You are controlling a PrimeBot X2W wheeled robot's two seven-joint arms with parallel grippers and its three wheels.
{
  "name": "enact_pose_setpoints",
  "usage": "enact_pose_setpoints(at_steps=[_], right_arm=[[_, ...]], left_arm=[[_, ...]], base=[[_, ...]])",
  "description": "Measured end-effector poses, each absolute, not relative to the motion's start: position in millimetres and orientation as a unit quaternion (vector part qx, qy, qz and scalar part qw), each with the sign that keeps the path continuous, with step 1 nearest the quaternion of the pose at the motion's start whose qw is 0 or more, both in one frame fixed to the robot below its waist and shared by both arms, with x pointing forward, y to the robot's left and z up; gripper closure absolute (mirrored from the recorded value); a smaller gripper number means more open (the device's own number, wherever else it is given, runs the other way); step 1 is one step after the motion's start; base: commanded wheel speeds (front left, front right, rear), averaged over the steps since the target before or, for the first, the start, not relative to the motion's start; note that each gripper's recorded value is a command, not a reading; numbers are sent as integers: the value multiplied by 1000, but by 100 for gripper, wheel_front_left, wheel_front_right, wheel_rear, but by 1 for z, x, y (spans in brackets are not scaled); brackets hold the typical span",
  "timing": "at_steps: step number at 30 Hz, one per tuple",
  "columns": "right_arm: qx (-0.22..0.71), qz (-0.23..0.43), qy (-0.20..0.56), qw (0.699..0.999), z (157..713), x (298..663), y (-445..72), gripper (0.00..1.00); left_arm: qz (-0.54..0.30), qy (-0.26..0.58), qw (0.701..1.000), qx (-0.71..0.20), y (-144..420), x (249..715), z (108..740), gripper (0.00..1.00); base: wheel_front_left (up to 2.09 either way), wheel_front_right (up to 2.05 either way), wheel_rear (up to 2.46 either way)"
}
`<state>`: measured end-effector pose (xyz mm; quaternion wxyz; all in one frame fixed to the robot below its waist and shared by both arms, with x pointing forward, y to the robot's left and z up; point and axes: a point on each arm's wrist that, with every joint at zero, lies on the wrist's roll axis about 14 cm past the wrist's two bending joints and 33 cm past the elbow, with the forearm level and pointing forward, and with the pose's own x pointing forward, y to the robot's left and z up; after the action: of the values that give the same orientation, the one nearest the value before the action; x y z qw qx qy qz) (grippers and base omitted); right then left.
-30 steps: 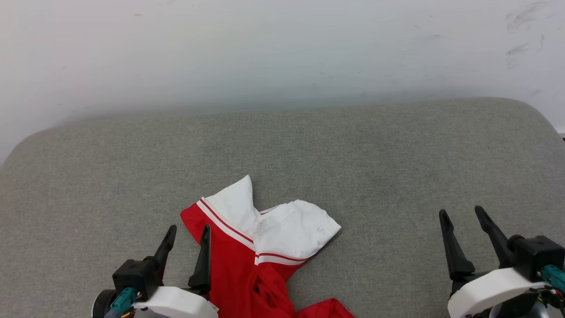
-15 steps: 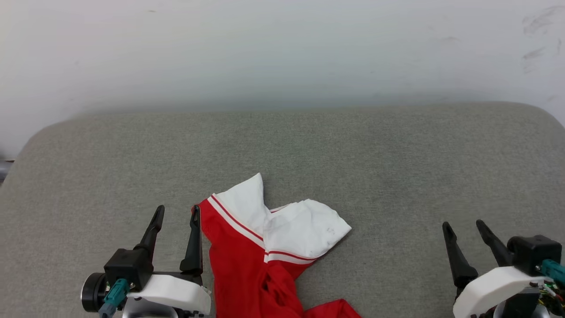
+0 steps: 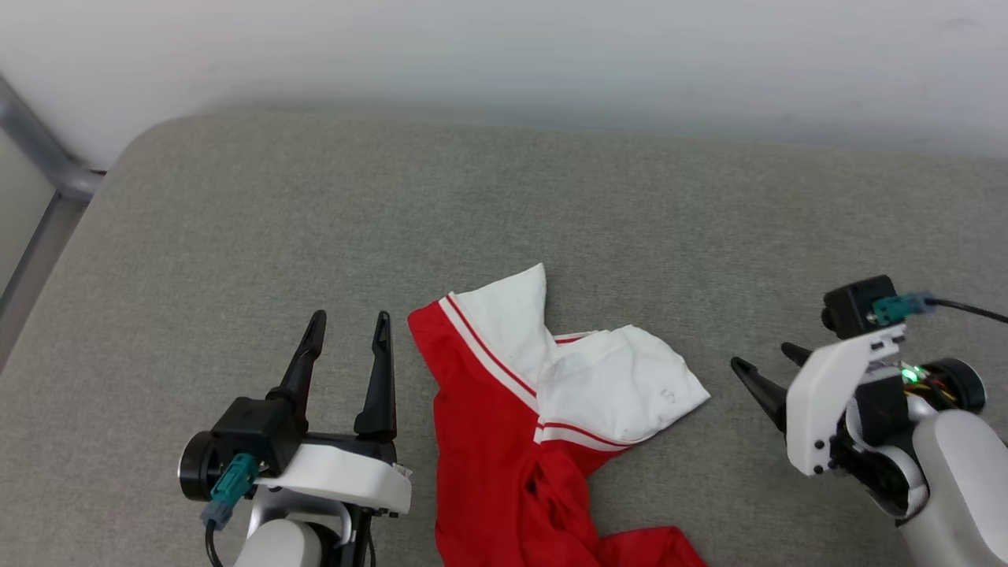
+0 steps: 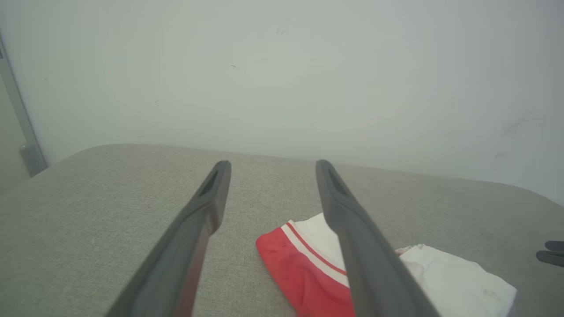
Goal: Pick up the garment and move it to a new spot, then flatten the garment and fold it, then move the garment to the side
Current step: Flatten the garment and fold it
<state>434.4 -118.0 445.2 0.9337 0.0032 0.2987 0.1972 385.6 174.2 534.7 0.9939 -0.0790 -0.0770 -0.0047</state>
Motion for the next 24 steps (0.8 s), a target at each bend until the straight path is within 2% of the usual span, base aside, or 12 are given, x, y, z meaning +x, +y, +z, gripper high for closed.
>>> enact_pose_setpoints(at_steps=[10,19,21,22,24], right_arm=[[-90,320,385,861,413,461,-45,0],[-163,342,488,787,364,449,-44,0],[-165,344,498,779,361,447,-44,62],[-167,346,499,777,361,447,-43,100],[-163,351,490,781,364,448,-40,100]], left_arm=[[34,-62,994,-80,197,391,521,0],[53,-43,994,-82,207,391,507,0],[54,-41,994,-83,208,391,506,0],[54,-41,994,-83,208,391,506,0],[55,-41,994,-84,209,391,506,0]], base=[[0,0,0],[0,0,0],[0,0,0],[0,0,0],[0,0,0]])
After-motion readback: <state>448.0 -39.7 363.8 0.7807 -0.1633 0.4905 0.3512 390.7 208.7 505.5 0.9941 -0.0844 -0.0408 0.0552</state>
